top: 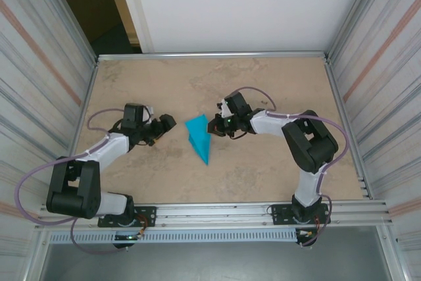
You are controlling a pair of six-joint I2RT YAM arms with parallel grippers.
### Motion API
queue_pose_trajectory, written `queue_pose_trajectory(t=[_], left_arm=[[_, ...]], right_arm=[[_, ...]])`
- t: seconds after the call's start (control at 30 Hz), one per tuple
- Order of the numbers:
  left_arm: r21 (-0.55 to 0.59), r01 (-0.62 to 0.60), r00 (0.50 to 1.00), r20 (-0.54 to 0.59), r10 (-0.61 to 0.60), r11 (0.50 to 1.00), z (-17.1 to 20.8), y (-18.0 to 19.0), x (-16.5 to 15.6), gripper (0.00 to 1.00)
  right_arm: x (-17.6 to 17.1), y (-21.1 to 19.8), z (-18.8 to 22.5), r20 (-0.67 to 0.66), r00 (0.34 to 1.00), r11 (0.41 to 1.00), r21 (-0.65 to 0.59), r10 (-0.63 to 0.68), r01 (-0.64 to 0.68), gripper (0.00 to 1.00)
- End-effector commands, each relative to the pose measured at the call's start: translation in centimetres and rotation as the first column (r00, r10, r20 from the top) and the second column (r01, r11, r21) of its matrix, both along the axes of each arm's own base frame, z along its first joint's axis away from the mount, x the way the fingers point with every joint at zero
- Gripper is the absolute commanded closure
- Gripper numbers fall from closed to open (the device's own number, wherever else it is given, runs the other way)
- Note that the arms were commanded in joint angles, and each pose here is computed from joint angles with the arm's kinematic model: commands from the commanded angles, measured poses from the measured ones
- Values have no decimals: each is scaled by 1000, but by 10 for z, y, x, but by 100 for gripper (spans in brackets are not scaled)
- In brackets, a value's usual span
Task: Fold a paper plane with a square sheet of paper (pick it up from the middle)
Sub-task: Turn over a paper plane at the center of the table.
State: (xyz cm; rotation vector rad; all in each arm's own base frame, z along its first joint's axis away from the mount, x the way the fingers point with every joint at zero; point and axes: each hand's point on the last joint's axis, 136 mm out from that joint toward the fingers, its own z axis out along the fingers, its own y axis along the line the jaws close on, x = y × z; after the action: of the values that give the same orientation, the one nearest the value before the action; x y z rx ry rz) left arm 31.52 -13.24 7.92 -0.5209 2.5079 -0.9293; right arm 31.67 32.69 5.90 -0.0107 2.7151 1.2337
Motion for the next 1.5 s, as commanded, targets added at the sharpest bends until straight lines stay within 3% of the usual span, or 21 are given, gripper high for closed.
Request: queue_pose_trajectory(t=[0.0, 0.27, 0.53, 0.7, 0.97, 1.27, 1.47], left_arm=[[-35, 26, 1000, 4, -26, 999, 2, -14, -4, 16], [-67, 139, 990, -22, -140, 988, -5, -59, -10, 23], [-102, 271, 961, -29, -275, 957, -7, -107, -7, 39], [-78, 260, 960, -82, -266, 962, -19, -109, -1, 58], [-66, 283, 950, -122, -289, 957, -31, -113, 3, 67], [-68, 297, 947, -107, -303, 953, -26, -115, 8, 92], [-27, 271, 961, -50, -272, 962, -11, -102, 11, 94]], right_arm=[[3, -5, -6, 6, 1000, 999, 50, 21, -21, 96], [6, -30, -18, -14, 1000, 1000, 25, -17, 18, 94], [5, -34, -26, -23, 999, 1000, 4, -27, 27, 94], [6, -37, -28, -24, 999, 999, -4, -33, 33, 94], [6, -37, -29, -25, 999, 999, -1, -32, 32, 95], [13, -43, -13, 13, 998, 998, 4, -58, 57, 97], [18, -63, 3, 72, 991, 993, -24, -111, 113, 98]])
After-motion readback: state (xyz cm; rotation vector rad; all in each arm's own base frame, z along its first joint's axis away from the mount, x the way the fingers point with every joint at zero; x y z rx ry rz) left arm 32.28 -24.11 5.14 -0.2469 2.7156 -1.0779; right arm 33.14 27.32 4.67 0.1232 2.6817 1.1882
